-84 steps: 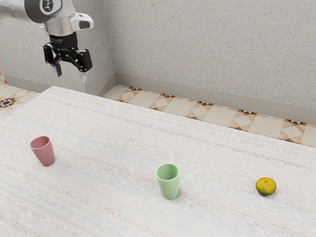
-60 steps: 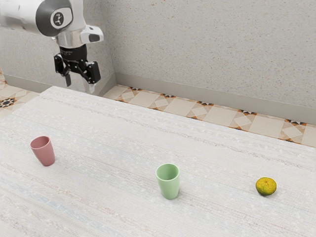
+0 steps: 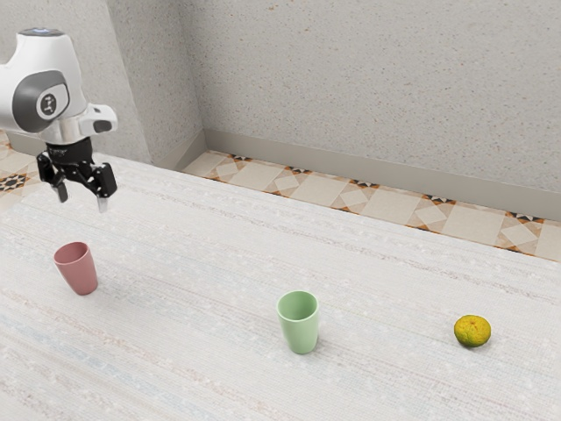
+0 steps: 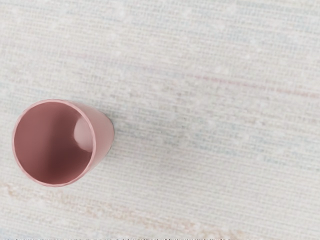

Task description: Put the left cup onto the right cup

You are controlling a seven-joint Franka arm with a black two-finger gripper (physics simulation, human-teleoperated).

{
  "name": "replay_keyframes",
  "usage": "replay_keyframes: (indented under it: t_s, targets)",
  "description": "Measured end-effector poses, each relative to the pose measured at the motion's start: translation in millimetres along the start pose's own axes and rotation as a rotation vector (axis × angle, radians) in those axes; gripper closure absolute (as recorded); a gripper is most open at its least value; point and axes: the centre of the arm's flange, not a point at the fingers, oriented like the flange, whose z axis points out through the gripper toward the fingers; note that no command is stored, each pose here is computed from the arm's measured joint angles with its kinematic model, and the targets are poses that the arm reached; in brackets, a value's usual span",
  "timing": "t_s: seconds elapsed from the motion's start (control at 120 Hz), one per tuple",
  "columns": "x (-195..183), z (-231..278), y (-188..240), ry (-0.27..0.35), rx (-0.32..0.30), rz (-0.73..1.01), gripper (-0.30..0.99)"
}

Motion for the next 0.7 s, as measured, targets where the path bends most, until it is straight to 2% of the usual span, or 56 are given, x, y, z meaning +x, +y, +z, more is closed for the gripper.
replay_keyframes:
  t_s: [0.117,0.35,0.7]
  targets:
    - [-8.2,23.1,-19.7,-0.003,0.006,-0.014,0.00]
    - [-10.6,62.9,-16.0,0.012,0.011,0.021,0.00]
    - [-2.6,115.9,-63.6,0.042,0.031,-0.011,0.00]
